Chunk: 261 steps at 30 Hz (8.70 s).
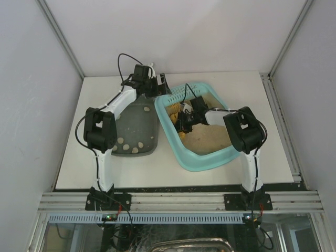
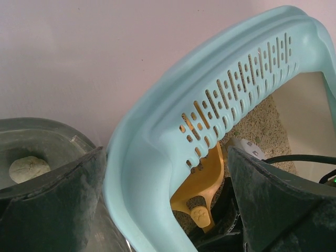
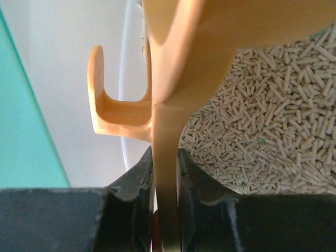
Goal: Clean the litter box
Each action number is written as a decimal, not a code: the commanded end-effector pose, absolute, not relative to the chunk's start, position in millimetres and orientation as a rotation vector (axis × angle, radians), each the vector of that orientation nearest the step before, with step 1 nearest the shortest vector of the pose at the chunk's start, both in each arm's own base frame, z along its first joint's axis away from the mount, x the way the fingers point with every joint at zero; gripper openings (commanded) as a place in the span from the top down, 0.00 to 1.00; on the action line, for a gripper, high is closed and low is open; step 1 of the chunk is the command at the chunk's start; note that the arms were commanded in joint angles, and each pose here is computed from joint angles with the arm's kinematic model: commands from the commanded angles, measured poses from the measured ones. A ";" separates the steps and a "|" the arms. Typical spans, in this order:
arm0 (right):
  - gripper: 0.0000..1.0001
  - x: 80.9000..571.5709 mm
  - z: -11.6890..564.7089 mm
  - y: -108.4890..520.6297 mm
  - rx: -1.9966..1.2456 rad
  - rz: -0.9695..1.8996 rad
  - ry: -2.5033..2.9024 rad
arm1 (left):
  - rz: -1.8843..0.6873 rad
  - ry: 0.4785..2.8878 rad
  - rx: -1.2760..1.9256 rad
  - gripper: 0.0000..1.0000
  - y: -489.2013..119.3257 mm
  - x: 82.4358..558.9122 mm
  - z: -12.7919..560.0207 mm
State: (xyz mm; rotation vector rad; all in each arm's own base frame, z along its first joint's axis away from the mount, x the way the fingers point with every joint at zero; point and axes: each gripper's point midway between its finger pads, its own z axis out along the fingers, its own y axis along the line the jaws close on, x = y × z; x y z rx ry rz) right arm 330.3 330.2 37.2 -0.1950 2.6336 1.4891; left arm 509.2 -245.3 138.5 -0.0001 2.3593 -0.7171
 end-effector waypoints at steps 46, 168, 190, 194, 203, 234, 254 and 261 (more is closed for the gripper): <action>1.00 254.7 83.1 274.8 -0.318 1.637 2.571 | -0.832 2.061 -0.041 0.00 -219.5 550.4 271.8; 1.00 310.7 172.0 349.2 -1.143 0.161 2.248 | -0.619 2.280 -0.256 0.00 9.0 413.4 274.9; 1.00 314.2 162.5 350.7 -1.236 -0.078 2.131 | -0.738 2.275 -0.287 0.00 2.4 426.4 272.3; 1.00 315.0 162.7 352.6 -1.237 -0.069 2.128 | -0.731 2.272 -0.285 0.00 3.2 427.3 273.4; 1.00 311.1 169.4 356.4 -1.264 -0.047 2.106 | -0.726 2.275 -0.296 0.00 4.6 428.2 270.8; 1.00 309.6 151.0 353.2 -1.305 -0.407 2.008 | -0.788 2.324 -0.273 0.00 -4.1 426.0 259.9; 1.00 286.2 228.8 313.5 -0.906 0.187 2.240 | -0.677 2.361 -0.227 0.00 -7.6 414.3 251.1; 1.00 271.9 205.9 246.0 -0.669 0.420 2.399 | -0.548 2.215 -0.189 0.00 2.7 440.8 282.4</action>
